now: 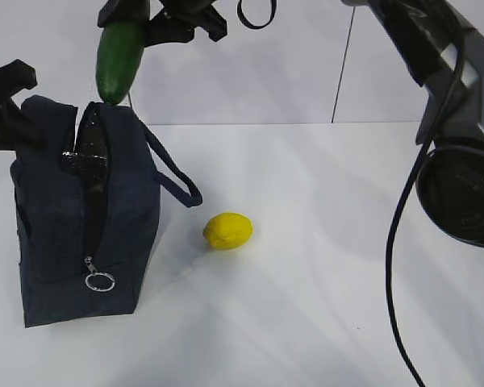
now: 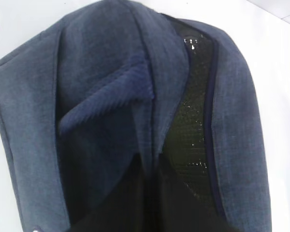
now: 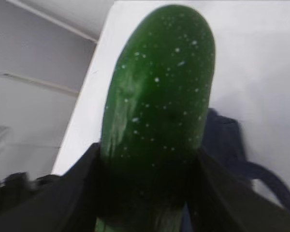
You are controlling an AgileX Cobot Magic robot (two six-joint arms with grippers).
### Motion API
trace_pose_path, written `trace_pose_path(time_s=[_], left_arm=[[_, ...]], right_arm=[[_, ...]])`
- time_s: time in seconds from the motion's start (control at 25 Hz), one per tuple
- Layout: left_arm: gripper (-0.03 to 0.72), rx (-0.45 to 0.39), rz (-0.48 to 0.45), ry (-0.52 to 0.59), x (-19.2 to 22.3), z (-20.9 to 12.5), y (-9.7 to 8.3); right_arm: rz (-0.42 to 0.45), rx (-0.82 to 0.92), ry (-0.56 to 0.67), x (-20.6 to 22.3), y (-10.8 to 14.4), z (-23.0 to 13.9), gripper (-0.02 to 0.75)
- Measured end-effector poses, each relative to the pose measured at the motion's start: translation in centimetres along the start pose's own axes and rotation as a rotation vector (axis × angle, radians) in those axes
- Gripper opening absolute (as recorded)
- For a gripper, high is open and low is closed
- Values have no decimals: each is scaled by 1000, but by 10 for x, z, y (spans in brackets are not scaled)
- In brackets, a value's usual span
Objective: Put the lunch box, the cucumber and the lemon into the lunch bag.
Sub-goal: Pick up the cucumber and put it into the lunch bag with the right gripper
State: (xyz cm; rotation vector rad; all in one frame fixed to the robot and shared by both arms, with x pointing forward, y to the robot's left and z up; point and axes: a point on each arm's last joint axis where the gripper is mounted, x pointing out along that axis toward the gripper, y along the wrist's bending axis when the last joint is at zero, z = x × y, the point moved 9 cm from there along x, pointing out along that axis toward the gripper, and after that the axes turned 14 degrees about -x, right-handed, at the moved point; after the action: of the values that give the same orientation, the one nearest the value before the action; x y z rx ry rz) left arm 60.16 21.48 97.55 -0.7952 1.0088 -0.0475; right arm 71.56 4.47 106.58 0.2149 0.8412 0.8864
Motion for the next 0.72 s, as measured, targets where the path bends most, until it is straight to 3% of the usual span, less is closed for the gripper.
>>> trace_pose_path(time_s=[0.36, 0.72], left_arm=[[-7, 0, 0, 2, 0, 0, 0], [-7, 0, 1, 6, 0, -1, 0]], right_arm=[[136, -89, -3, -1, 27, -1, 367], [147, -130, -4, -1, 29, -1, 365]])
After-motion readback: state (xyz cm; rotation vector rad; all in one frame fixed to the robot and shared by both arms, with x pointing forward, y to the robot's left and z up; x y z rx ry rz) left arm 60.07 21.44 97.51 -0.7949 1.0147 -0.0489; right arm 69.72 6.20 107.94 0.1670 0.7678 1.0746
